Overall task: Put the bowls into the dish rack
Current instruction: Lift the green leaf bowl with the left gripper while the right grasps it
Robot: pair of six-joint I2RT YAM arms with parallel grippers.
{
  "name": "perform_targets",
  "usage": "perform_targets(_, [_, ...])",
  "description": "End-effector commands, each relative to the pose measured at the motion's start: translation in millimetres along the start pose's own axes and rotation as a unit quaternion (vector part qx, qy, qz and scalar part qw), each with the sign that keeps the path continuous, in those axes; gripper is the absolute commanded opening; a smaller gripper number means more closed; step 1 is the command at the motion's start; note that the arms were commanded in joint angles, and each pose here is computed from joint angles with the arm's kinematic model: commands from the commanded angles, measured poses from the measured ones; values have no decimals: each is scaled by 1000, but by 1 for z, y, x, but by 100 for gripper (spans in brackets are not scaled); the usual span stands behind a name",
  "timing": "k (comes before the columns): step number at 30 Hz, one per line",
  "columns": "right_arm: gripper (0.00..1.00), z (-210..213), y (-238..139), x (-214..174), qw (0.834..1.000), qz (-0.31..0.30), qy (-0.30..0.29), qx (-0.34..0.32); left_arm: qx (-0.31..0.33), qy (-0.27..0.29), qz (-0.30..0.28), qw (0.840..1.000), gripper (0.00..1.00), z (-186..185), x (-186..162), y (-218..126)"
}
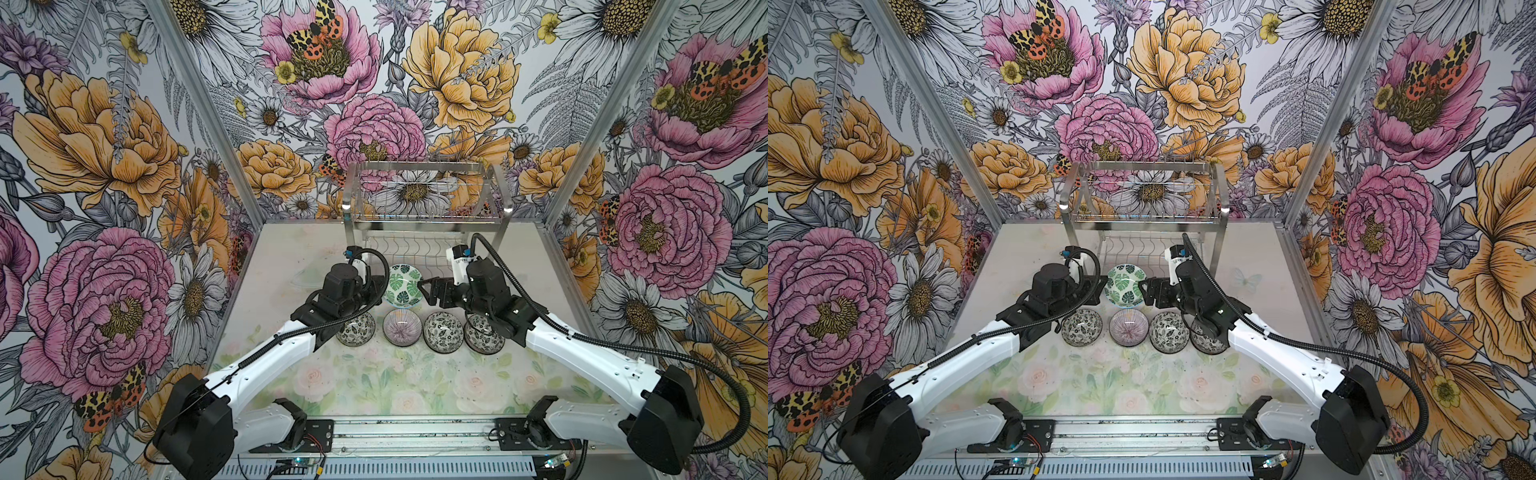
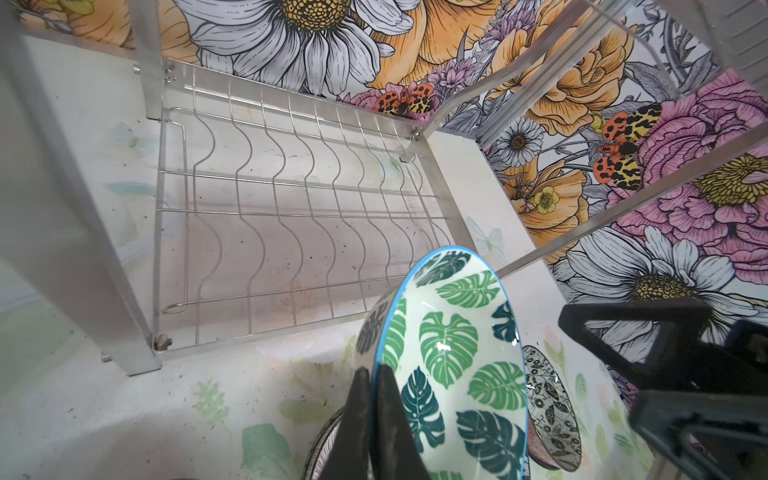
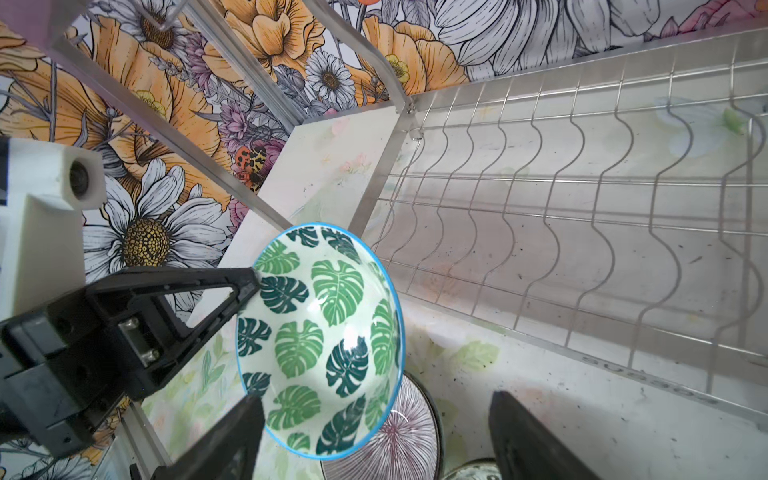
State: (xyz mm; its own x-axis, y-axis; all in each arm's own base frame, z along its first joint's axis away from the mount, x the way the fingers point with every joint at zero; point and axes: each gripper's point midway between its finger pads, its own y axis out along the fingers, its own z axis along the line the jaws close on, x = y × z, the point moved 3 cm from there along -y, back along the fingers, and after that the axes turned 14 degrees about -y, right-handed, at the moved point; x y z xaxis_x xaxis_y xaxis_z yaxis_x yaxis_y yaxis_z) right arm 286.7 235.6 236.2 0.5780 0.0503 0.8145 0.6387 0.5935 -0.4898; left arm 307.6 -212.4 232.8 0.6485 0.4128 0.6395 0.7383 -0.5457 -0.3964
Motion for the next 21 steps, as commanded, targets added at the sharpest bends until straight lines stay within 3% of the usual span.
perform_targets(1, [78, -7, 7, 0, 999, -18, 26, -25, -88, -2, -45, 995, 0, -47, 27, -3])
perform_targets(8, [62, -14, 20, -7, 998, -18, 39, -42, -103, -3, -36, 994, 0, -55, 22, 2])
perform_targets(15, [36, -16, 29, -3, 997, -31, 47, -44, -108, -2, -33, 994, 0, -56, 20, 1])
perform_targets(21, [21, -13, 30, 1, 997, -36, 42, -44, -113, -3, -26, 993, 0, -58, 15, 2])
